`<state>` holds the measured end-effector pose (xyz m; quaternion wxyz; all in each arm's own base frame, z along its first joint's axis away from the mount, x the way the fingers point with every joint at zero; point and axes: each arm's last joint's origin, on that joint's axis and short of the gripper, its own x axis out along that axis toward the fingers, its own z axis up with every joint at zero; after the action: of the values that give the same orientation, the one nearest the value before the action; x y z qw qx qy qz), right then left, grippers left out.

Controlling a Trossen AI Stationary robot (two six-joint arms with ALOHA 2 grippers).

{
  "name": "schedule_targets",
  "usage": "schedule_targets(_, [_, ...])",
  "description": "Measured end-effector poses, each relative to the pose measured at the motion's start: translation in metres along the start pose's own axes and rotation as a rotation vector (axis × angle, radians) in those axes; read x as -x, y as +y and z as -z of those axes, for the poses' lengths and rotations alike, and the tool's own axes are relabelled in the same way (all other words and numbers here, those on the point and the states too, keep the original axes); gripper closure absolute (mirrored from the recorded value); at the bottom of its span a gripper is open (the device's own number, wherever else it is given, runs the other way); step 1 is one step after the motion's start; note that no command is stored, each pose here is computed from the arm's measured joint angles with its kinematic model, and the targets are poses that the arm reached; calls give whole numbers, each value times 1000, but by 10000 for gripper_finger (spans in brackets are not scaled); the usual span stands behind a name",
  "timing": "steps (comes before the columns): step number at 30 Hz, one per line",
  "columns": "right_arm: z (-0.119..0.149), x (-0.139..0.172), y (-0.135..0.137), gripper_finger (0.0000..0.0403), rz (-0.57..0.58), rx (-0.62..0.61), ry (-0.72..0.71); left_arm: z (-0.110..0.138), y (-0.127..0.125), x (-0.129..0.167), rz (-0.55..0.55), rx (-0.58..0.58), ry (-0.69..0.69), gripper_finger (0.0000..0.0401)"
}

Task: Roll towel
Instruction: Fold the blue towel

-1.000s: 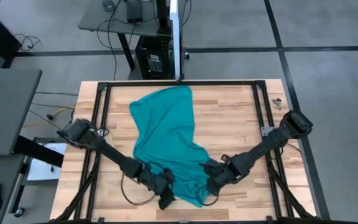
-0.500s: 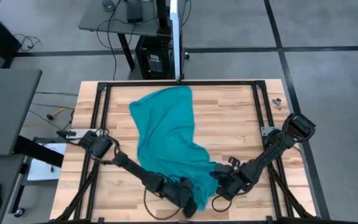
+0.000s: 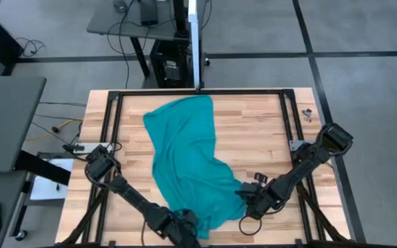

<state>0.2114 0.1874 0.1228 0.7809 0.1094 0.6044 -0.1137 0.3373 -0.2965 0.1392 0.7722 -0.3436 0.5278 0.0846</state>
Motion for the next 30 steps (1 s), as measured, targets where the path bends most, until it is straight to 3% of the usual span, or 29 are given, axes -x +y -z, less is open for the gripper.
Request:
schedule_targets(10, [4, 20, 34, 276, -158, 32, 28, 55, 10, 23, -197, -159, 107, 280])
schedule_targets(18, [-3, 33, 46, 276, -234, 60, 23, 72, 24, 45, -343, -256, 233, 280])
schedule_targets(21, [-8, 35, 46, 276, -237, 83, 11, 65, 16, 63, -263, -254, 216, 280])
schedule_targets(25, [-25, 36, 51, 276, -323, 63, -67, 47, 1, 90, -143, -186, 31, 280])
schedule_targets(30, [-48, 39, 58, 276, -454, 67, -206, 40, -10, 88, -33, -139, -39, 280])
